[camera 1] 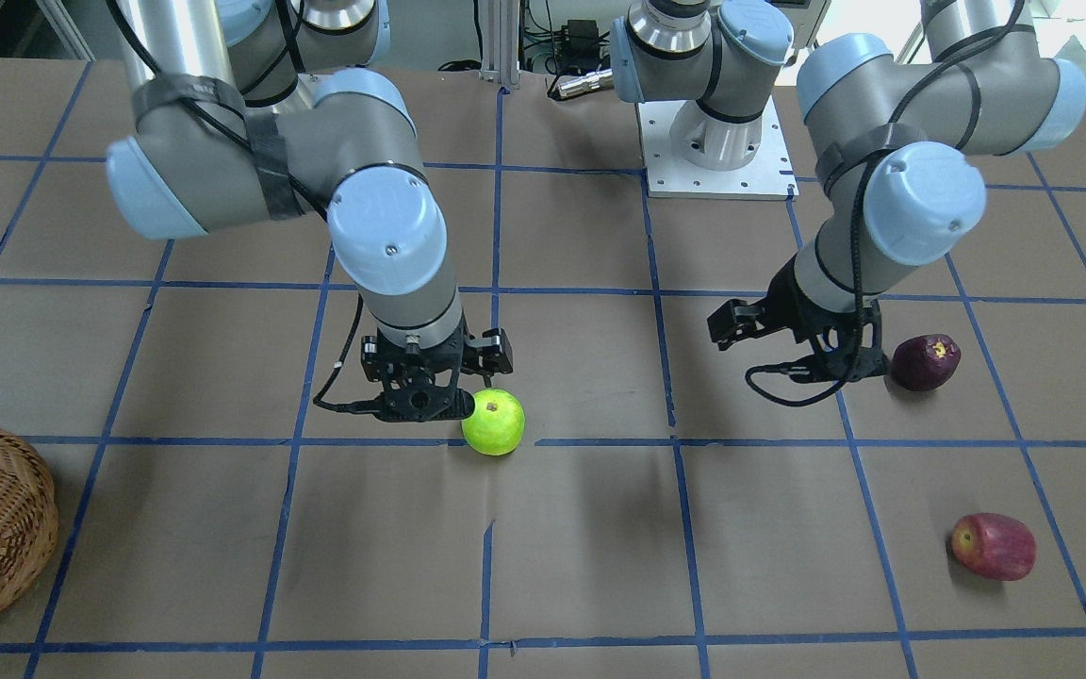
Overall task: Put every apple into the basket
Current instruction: 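Lower the right gripper onto the green apple while left moves to red apple, then carry the green apple to the basket while left grasps the red apple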
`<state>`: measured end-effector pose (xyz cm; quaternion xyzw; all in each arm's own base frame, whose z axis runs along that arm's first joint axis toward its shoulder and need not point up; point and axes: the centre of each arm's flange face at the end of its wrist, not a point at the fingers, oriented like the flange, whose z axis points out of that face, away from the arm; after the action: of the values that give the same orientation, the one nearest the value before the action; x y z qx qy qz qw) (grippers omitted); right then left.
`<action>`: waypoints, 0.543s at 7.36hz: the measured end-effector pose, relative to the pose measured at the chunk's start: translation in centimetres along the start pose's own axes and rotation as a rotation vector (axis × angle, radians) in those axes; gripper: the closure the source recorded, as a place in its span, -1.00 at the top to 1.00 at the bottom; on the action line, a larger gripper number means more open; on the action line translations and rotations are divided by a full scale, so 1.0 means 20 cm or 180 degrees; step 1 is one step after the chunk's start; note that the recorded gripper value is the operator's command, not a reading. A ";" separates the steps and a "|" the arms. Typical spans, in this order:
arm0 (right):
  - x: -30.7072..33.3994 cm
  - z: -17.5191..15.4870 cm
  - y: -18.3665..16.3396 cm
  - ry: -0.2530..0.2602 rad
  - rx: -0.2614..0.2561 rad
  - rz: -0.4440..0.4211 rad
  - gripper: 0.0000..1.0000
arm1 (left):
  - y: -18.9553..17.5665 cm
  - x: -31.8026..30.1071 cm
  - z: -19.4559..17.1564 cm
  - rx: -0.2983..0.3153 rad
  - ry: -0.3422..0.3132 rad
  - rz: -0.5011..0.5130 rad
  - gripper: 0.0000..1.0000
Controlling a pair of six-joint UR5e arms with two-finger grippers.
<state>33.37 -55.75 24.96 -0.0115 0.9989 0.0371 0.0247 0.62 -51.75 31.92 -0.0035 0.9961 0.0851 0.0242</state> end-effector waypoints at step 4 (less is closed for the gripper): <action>-0.08 0.22 -0.04 -0.0107 -0.0042 0.0058 1.00 | 0.00 -0.73 0.19 0.0059 -0.0102 0.0468 1.00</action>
<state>35.25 -56.13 20.63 -0.0019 0.9982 0.0441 0.0411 15.36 -50.98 28.84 0.0713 0.9939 0.0774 0.0338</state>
